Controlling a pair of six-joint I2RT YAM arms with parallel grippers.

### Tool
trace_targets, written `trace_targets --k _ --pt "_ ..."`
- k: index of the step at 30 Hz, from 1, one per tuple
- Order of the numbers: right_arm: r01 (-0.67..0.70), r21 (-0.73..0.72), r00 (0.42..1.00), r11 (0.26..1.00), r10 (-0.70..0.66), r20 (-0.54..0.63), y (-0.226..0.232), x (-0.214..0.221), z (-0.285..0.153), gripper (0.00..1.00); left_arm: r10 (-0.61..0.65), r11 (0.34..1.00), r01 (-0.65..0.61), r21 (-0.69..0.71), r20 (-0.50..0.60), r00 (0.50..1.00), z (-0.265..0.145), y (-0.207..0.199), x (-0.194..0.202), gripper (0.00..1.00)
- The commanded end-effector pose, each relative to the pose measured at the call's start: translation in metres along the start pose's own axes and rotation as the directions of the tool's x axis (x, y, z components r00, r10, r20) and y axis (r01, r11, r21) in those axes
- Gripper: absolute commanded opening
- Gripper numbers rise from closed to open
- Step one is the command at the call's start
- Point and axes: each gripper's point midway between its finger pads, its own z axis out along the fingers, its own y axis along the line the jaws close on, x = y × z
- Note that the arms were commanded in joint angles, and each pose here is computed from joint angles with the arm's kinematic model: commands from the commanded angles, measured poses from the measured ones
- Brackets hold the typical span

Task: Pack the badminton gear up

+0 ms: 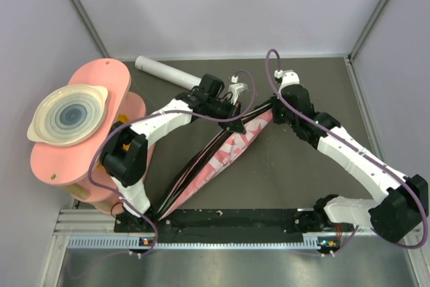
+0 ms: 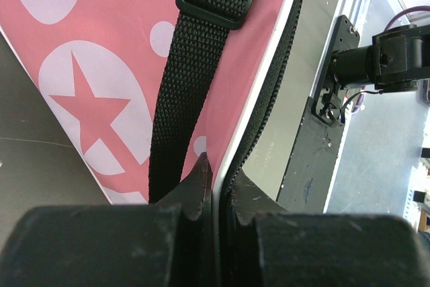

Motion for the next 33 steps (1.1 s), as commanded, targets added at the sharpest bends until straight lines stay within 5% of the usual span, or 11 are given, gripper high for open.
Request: trace_targets --k 1,7,16,23,24,25,29,33 --pt "0.024 -0.068 0.995 0.997 -0.017 0.101 0.019 -0.037 -0.005 0.0 -0.006 0.994 0.007 0.105 -0.007 1.0 -0.002 -0.031 -0.008 0.0" --pt "0.186 -0.304 0.978 0.934 -0.147 0.146 0.065 -0.032 -0.018 0.0 -0.013 0.995 0.013 0.097 0.002 1.0 0.001 -0.028 -0.012 0.0" --pt "0.353 -0.54 0.933 0.764 -0.328 0.147 0.138 0.039 -0.039 0.0 -0.002 0.993 0.002 0.116 0.003 1.0 0.003 -0.029 -0.016 0.0" --pt "0.202 -0.503 0.978 0.84 -0.145 0.151 0.134 0.027 -0.05 0.0 0.005 0.992 -0.004 0.124 -0.006 1.0 0.002 -0.03 -0.011 0.0" --pt "0.123 -0.471 0.987 0.873 -0.059 0.148 0.127 0.017 -0.054 0.11 0.005 0.992 -0.005 0.123 -0.006 1.0 0.002 -0.03 -0.01 0.0" --pt "0.073 -0.433 0.99 0.898 -0.012 0.141 0.117 0.011 -0.053 0.41 0.006 0.993 -0.005 0.122 -0.007 1.0 0.002 -0.029 -0.009 0.0" --pt "-0.211 -0.304 0.968 0.929 0.243 0.069 0.071 -0.001 -0.059 0.65 0.01 0.994 -0.009 0.113 -0.004 1.0 0.0 -0.029 -0.008 0.0" --pt "-0.472 -0.213 0.872 0.856 0.488 0.029 0.036 -0.006 -0.07 0.8 0.019 0.996 -0.02 0.087 0.008 1.0 -0.003 -0.027 -0.01 0.0"
